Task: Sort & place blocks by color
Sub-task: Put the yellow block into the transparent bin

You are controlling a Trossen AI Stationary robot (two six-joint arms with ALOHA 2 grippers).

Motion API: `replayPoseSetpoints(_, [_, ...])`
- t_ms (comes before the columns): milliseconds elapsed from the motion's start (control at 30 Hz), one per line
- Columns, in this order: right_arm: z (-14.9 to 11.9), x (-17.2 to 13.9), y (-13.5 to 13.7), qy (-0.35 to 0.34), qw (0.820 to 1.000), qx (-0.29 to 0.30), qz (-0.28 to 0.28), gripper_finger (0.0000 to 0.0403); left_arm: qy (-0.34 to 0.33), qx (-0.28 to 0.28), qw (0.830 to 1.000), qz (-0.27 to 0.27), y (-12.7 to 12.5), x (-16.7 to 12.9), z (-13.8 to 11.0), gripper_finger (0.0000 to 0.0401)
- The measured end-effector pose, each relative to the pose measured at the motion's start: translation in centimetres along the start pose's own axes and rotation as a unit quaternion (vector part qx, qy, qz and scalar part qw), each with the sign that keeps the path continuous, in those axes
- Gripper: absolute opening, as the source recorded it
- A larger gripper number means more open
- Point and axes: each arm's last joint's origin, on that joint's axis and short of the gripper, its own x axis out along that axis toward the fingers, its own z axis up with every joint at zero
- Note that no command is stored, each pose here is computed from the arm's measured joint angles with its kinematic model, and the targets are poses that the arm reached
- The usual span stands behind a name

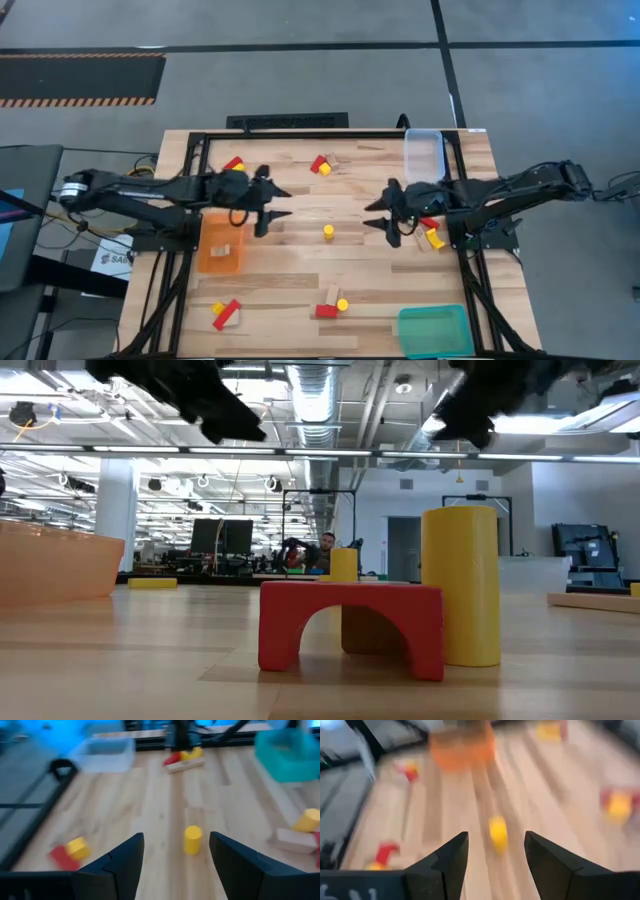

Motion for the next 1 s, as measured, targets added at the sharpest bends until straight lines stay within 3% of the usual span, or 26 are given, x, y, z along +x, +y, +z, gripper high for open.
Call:
replayPoseSetpoints(100, [-1.6, -0.3, 0.0, 0.077, 0.995, 0.059, -0.019, 0.0214, 0.008, 0.006, 1.000, -0.023, 0.9, 2.0, -0.6, 0.0215])
replayPoseSetpoints(200, [-3.4, -0.7, -0.2, 0.167, 0.976, 0.134, -0.047, 0.0209, 0.024, 0.012, 0.999, -0.028, 1.7, 3.7, -1.4, 0.0215])
replayPoseSetpoints(333, [-5.6, -1.9, -0.7, 0.282, 0.927, 0.220, -0.110, 0.0202, 0.017, 0.002, 0.999, -0.033, 2.3, 5.3, -1.9, 0.0215])
replayPoseSetpoints(433, [-6.6, -2.8, -1.1, 0.327, 0.892, 0.262, -0.169, 0.0196, -0.007, -0.004, 0.999, -0.048, 2.4, 6.2, -1.8, 0.0215])
replayPoseSetpoints(500, [-6.9, -3.2, -1.3, 0.341, 0.879, 0.273, -0.191, 0.0193, -0.016, -0.003, 0.998, -0.059, 2.3, 6.8, -1.9, 0.0215])
replayPoseSetpoints(700, [-7.0, -3.2, -1.4, 0.345, 0.878, 0.268, -0.196, 0.0193, 0.001, 0.002, 0.994, -0.105, 1.2, 9.3, -3.5, 0.0215])
replayPoseSetpoints(900, [-6.9, -3.1, -1.3, 0.344, 0.889, 0.243, -0.181, 0.0196, 0.015, 0.018, 0.998, -0.057, 0.4, 11.2, -4.4, 0.0215])
replayPoseSetpoints(1000, [-6.8, -3.1, -1.3, 0.344, 0.891, 0.238, -0.179, 0.0193, 0.014, 0.016, 0.998, -0.058, 0.2, 11.9, -4.0, 0.0215])
